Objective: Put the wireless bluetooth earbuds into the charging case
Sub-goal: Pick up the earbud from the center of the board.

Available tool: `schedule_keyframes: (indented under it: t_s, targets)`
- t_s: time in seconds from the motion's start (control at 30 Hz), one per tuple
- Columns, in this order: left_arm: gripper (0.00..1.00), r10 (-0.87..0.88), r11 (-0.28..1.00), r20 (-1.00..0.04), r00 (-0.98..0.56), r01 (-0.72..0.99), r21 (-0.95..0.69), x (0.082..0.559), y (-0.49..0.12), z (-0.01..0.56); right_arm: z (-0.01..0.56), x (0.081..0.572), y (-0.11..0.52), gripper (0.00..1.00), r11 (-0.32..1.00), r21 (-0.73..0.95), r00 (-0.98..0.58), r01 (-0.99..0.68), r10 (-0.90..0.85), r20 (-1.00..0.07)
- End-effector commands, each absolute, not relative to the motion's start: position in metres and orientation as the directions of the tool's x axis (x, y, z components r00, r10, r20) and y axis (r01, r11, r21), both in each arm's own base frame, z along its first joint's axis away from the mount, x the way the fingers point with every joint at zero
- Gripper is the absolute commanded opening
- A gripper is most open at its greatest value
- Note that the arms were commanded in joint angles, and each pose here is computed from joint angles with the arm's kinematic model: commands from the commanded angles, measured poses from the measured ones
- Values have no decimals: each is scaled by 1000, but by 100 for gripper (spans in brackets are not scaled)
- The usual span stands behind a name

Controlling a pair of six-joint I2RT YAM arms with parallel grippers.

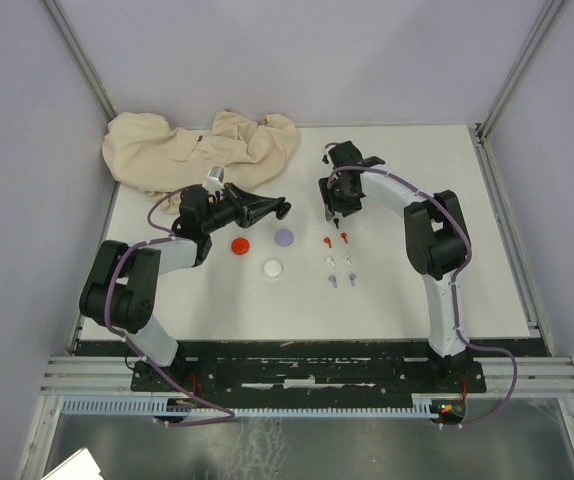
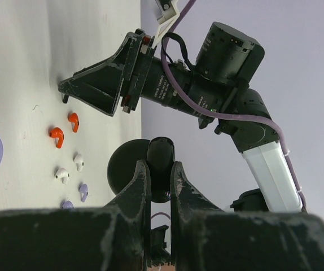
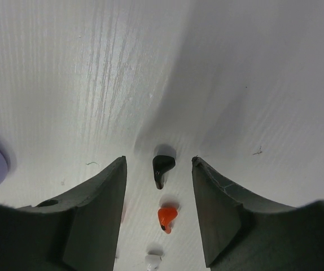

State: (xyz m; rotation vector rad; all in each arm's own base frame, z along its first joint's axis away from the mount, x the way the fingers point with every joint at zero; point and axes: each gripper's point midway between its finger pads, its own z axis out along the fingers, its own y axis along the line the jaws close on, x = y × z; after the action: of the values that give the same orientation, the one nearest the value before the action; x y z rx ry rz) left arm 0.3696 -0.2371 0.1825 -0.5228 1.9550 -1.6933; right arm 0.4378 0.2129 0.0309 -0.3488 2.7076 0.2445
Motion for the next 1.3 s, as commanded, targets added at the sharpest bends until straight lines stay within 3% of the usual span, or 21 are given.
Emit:
schedule_keyframes:
  t_s: [0.0,0.87,1.27]
  targets:
    - [3,-566,160,-187,-803,116,-980,368,-238,192,40,447,219,57,952,122,-880,-281,-204,-428]
    - [3,-567,158,-184,-803,113,-981,367,-237,190,23,441,217,43,954,114,-903,-277,-218,-369]
    - [3,-573,159,-181,-799,108,-981,368,-237,190,37,445,216,14,953,107,-892,-283,-221,-394]
